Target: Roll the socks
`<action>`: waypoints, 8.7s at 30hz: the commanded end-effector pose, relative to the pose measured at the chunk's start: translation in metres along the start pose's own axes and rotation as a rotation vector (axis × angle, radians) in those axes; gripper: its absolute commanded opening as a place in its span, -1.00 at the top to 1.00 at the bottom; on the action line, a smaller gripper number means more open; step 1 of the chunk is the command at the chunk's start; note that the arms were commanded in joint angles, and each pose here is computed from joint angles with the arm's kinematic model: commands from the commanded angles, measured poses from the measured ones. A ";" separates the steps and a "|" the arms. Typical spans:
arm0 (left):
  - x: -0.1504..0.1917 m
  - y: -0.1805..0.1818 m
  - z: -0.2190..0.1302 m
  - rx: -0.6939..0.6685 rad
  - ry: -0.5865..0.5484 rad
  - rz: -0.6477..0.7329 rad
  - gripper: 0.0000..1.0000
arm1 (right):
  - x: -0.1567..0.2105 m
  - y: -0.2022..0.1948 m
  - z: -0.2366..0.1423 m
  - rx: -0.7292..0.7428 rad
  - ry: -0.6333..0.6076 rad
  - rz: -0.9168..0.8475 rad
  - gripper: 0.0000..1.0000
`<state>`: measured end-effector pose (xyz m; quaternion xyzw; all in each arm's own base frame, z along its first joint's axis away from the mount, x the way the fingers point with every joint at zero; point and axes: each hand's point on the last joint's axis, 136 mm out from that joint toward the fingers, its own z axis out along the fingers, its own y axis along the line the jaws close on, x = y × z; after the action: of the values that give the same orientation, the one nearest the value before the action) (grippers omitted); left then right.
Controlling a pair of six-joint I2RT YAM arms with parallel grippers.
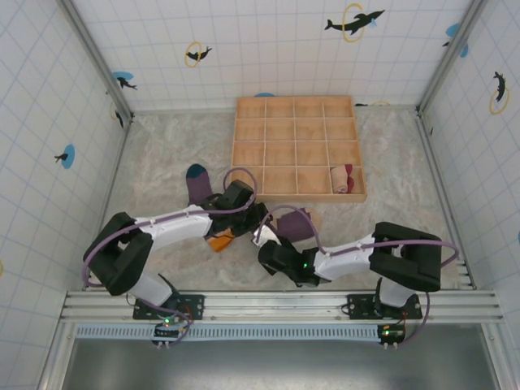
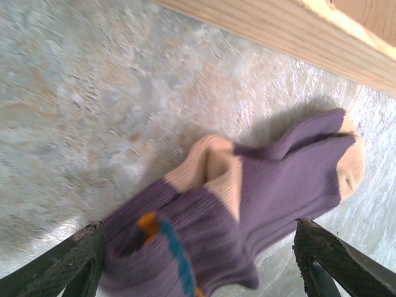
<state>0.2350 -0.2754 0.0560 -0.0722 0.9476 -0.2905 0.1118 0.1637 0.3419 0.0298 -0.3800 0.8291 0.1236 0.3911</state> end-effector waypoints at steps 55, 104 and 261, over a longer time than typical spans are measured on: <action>0.033 0.009 0.036 0.074 0.051 -0.066 -0.08 | 0.075 -0.043 0.000 -0.496 0.302 1.185 1.00; 0.035 0.018 0.016 -0.023 0.163 -0.069 0.96 | 0.005 -0.015 0.011 0.344 0.046 -0.307 0.48; 0.022 -0.012 0.021 0.138 0.010 -0.006 -0.22 | 0.078 -0.050 -0.008 -0.465 0.205 1.245 1.00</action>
<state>0.2188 -0.2946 0.0452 -0.0604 0.9269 -0.3536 0.1103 0.1868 0.2833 0.0264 0.0472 0.8327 0.5328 0.1435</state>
